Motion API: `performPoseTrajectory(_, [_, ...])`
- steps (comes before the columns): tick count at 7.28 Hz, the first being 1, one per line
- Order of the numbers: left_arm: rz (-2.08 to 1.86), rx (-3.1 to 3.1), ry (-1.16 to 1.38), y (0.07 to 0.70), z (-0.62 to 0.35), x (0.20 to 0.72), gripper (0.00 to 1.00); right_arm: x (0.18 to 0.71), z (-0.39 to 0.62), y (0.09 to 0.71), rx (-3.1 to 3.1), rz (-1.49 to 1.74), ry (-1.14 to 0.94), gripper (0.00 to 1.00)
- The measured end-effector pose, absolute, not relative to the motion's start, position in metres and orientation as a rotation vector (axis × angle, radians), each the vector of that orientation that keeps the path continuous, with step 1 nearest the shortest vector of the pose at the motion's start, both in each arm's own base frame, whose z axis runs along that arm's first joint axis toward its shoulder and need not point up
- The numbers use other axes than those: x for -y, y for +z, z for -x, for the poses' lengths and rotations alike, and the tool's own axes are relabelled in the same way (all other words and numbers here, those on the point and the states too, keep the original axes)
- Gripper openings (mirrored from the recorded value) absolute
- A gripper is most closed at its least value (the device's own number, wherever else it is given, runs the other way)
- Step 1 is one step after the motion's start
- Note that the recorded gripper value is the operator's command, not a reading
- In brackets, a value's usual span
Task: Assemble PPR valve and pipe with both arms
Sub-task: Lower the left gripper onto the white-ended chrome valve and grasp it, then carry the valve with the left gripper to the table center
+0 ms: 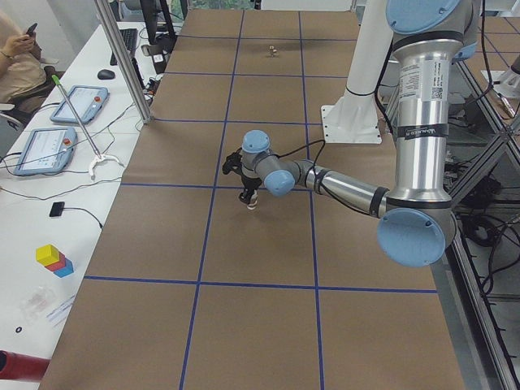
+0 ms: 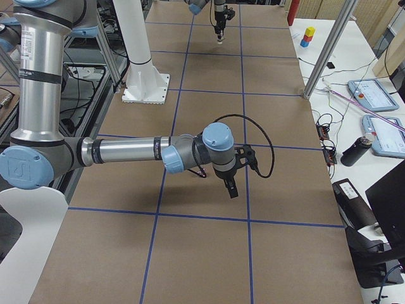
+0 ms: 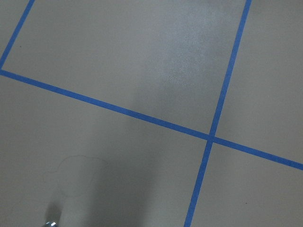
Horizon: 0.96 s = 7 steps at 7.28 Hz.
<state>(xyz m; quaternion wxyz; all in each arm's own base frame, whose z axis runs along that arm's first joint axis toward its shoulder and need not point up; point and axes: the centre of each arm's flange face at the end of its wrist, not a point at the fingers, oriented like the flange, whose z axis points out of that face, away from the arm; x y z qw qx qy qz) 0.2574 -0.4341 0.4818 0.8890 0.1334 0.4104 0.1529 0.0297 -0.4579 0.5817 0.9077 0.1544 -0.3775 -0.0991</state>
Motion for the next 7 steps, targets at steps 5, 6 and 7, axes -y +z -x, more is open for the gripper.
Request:
performPoseTrajectory(5, [-0.104,-1.009,-0.001,0.340,-0.373,0.428,0.00,0.458,-0.030,0.582,0.779,-0.318,-0.204,1.00])
performPoseTrajectory(6, [-0.084,-0.986,-0.026,0.296,-0.410,0.424,0.00,0.458,-0.030,0.582,0.779,-0.318,-0.204,1.00])
performPoseTrajectory(7, [-0.058,-0.964,-0.045,0.256,-0.445,0.414,0.00,0.458,-0.030,0.582,0.779,-0.317,-0.204,1.00])
